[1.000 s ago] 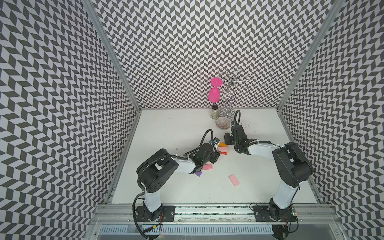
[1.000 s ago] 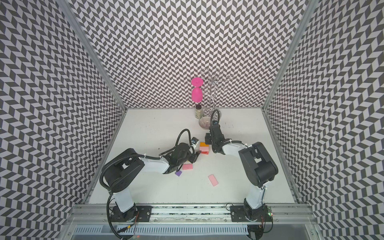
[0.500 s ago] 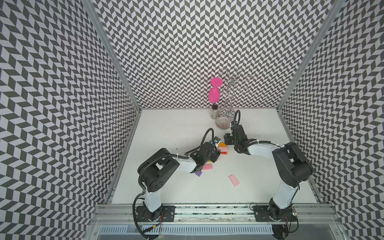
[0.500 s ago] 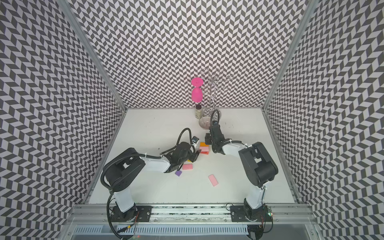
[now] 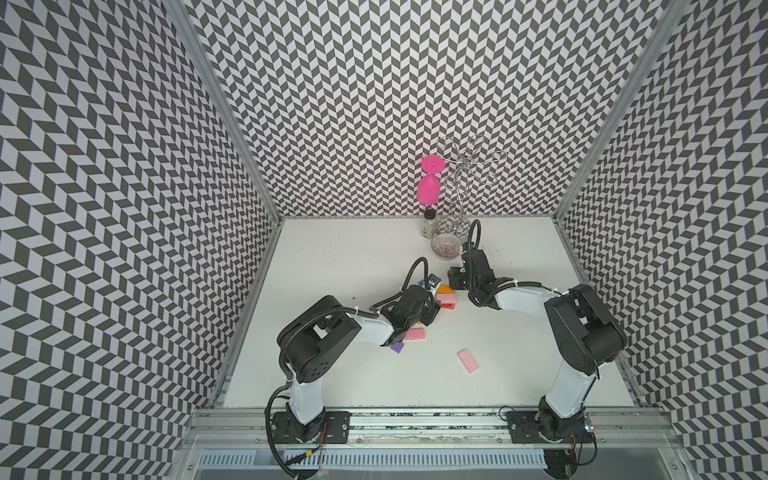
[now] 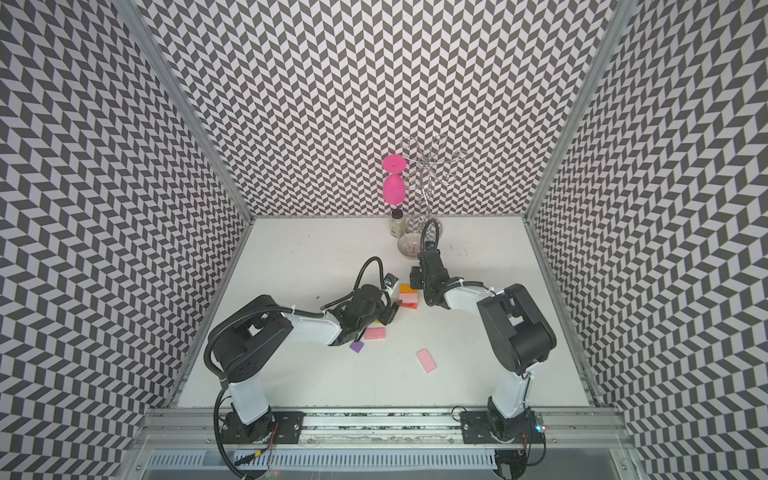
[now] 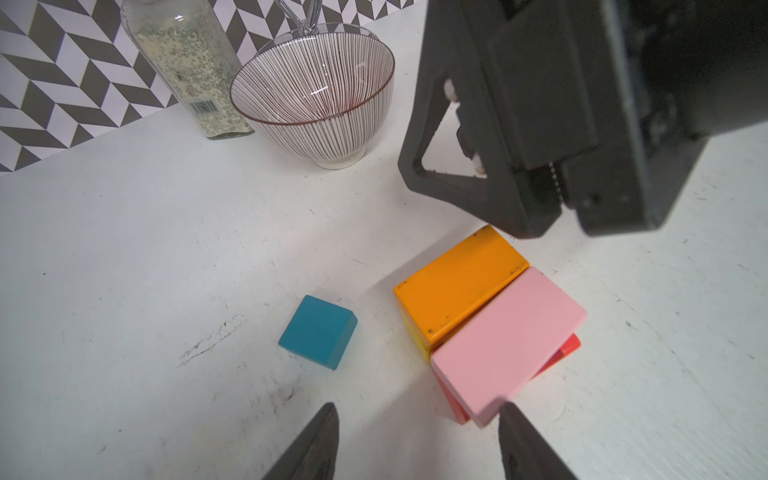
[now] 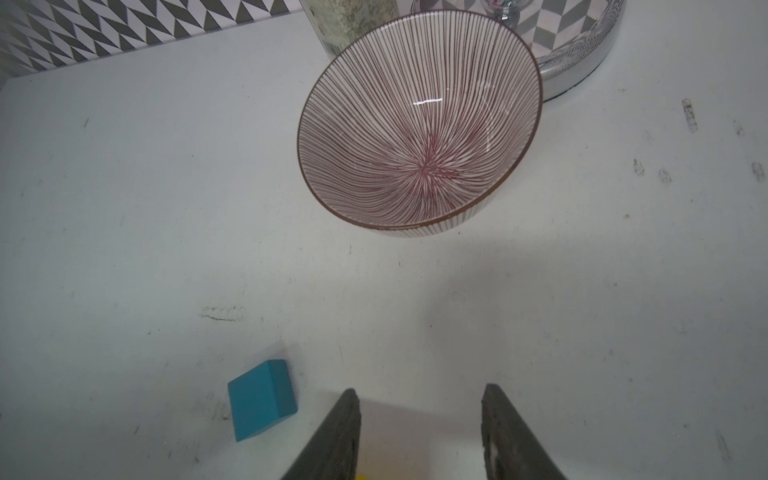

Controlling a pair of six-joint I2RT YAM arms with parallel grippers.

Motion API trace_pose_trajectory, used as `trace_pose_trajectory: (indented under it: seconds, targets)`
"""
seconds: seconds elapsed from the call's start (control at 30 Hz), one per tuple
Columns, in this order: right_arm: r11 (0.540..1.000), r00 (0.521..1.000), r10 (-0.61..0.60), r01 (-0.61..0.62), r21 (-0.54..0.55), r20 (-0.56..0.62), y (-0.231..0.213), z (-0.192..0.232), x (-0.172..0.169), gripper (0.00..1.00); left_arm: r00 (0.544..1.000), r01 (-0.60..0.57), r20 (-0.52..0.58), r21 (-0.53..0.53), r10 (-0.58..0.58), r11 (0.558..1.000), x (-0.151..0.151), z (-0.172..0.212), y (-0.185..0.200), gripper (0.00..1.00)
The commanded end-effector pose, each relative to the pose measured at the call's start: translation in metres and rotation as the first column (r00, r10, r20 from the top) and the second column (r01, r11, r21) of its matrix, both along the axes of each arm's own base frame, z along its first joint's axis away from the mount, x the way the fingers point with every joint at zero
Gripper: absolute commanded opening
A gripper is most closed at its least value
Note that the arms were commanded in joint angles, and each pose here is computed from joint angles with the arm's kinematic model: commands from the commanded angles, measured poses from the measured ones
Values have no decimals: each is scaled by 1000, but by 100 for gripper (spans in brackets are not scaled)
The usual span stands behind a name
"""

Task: Build the wood block tower

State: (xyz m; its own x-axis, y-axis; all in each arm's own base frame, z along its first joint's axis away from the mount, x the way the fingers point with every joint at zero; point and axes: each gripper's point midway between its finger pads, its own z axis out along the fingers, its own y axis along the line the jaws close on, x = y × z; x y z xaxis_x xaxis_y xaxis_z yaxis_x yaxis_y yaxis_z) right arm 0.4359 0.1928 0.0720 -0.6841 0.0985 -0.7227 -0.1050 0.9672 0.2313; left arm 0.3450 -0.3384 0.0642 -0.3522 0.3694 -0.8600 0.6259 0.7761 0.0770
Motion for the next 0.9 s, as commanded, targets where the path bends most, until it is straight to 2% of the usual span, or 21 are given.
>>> trace_pose_trajectory:
  seconds: [0.0, 0.87]
  targets:
    - [1000, 999, -4, 3, 8, 33, 1, 7, 8, 47, 1000, -6, 17, 12, 5, 1000, 4, 1, -4, 62]
    - [1000, 999, -2, 1, 13, 34, 2, 9, 8, 47, 1000, -14, 18, 8, 14, 1000, 8, 5, -7, 62]
